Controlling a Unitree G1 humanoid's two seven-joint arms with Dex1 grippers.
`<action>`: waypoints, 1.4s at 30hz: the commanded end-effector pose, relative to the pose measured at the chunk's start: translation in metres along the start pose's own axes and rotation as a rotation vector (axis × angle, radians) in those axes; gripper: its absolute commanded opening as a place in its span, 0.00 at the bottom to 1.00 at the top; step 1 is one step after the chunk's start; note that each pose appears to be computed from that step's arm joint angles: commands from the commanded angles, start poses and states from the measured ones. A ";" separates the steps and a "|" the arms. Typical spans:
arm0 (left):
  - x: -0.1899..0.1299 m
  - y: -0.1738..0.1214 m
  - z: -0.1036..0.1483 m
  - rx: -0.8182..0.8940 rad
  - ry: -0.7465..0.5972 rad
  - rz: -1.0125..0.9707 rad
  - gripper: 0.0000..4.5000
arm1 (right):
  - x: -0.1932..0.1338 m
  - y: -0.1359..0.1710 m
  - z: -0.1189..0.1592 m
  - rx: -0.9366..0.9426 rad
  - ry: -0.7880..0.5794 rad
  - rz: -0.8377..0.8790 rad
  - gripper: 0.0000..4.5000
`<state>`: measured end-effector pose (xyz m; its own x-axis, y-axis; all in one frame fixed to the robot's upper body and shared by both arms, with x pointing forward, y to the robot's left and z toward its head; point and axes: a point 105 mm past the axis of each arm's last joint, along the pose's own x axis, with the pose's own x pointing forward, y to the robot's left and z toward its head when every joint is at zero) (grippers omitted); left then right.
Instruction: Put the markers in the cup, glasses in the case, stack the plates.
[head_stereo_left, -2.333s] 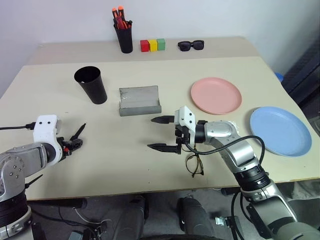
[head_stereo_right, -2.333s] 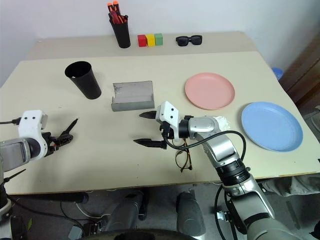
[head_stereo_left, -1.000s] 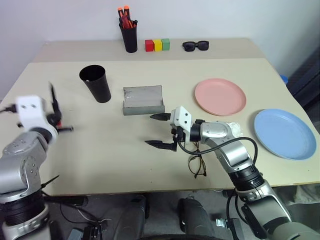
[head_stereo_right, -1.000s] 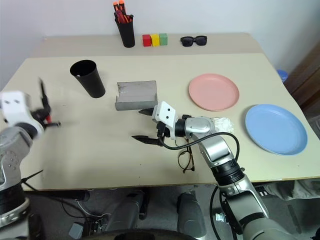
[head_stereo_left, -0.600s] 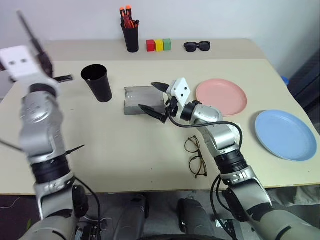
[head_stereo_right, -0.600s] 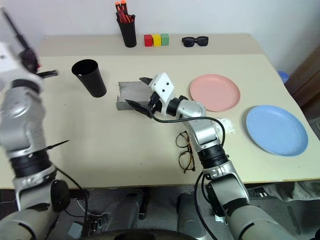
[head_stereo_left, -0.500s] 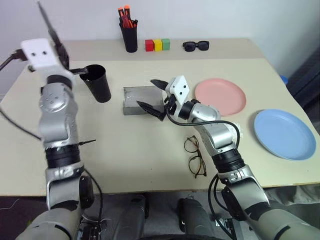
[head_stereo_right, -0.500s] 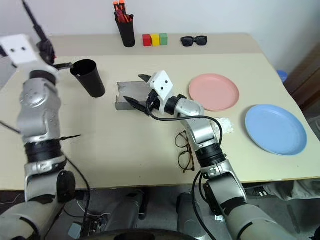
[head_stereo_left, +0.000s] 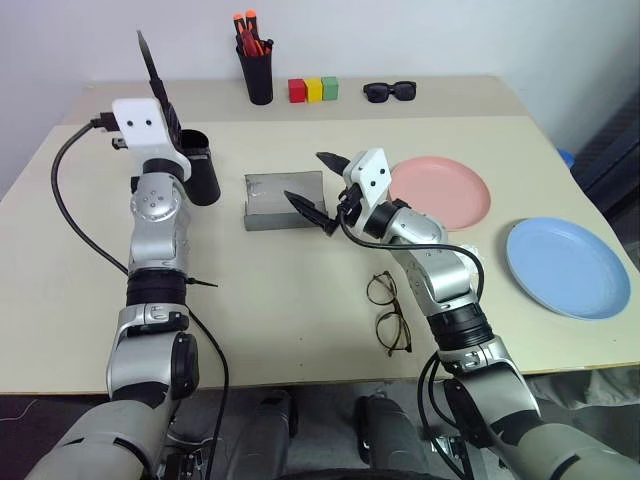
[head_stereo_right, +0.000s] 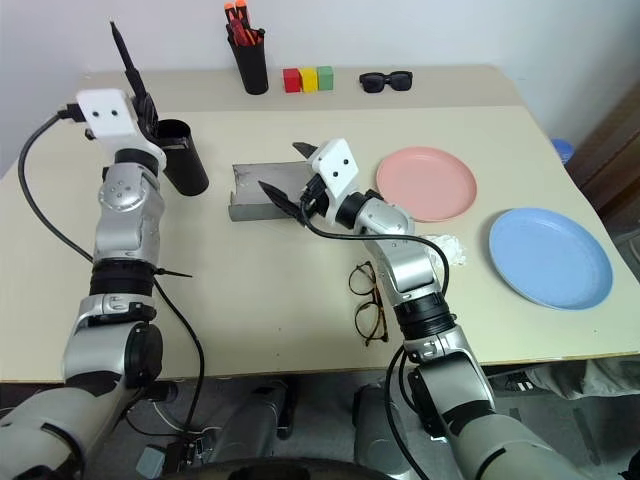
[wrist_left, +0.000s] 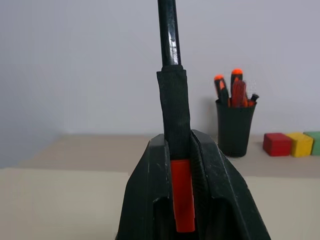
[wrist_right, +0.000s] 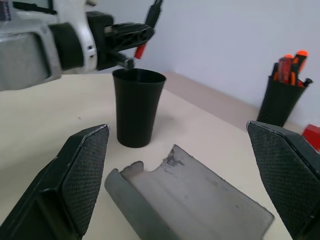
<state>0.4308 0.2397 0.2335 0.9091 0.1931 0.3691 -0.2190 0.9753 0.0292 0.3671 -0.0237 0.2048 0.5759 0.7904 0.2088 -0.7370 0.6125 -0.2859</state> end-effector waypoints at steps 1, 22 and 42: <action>-0.001 0.001 0.007 0.037 -0.046 0.004 0.01 | 0.000 0.001 0.017 -0.026 -0.054 -0.001 1.00; -0.005 0.008 0.017 -0.049 -0.082 0.056 0.95 | 0.004 0.005 0.020 -0.025 -0.062 0.026 1.00; -0.091 -0.080 -0.032 0.147 0.510 -1.078 0.98 | -0.092 -0.012 -0.006 -0.102 0.282 0.234 1.00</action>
<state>0.3714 0.1456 0.1663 0.6809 -0.6714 -0.2925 0.7302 0.6528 0.2016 0.3305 -0.1060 0.1690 0.4919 0.8523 -0.1779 -0.8404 0.4114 -0.3527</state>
